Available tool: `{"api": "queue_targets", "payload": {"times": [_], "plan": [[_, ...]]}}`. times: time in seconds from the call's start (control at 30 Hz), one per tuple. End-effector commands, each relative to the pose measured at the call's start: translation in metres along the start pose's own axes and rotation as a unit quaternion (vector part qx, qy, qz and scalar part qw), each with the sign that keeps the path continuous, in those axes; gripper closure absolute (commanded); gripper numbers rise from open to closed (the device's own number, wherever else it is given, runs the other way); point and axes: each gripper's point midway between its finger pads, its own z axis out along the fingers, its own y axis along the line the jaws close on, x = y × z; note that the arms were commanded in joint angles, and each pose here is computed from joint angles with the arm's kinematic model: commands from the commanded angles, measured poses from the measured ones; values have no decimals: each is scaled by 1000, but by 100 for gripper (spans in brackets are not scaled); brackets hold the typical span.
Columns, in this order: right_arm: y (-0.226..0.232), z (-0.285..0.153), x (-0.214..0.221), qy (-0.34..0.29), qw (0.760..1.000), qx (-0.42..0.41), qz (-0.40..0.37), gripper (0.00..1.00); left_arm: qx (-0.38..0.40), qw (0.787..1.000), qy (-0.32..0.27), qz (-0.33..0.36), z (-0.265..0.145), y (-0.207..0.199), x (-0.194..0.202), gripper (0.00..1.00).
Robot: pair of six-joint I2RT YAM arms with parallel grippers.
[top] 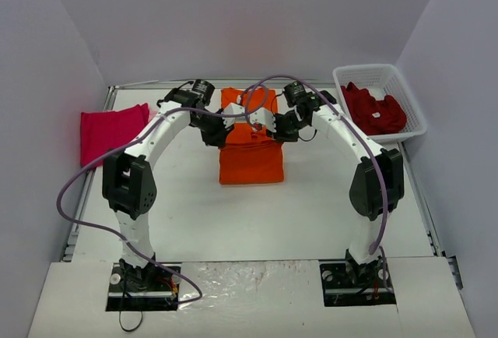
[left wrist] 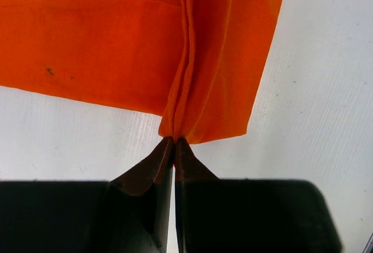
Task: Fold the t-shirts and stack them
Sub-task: Fold the folded rectangular tshirt in 1/3 of the way
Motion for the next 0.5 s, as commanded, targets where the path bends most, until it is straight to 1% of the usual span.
{"api": "queue_targets", "payload": {"times": [0.0, 0.47], "plan": [[-16, 4, 3, 1, 1000, 15, 21, 100, -19, 999, -25, 45, -10, 8, -25, 98], [-39, 28, 16, 9, 999, 15, 32, 100, -28, 998, -24, 43, 4, 37, -20, 98]]}}
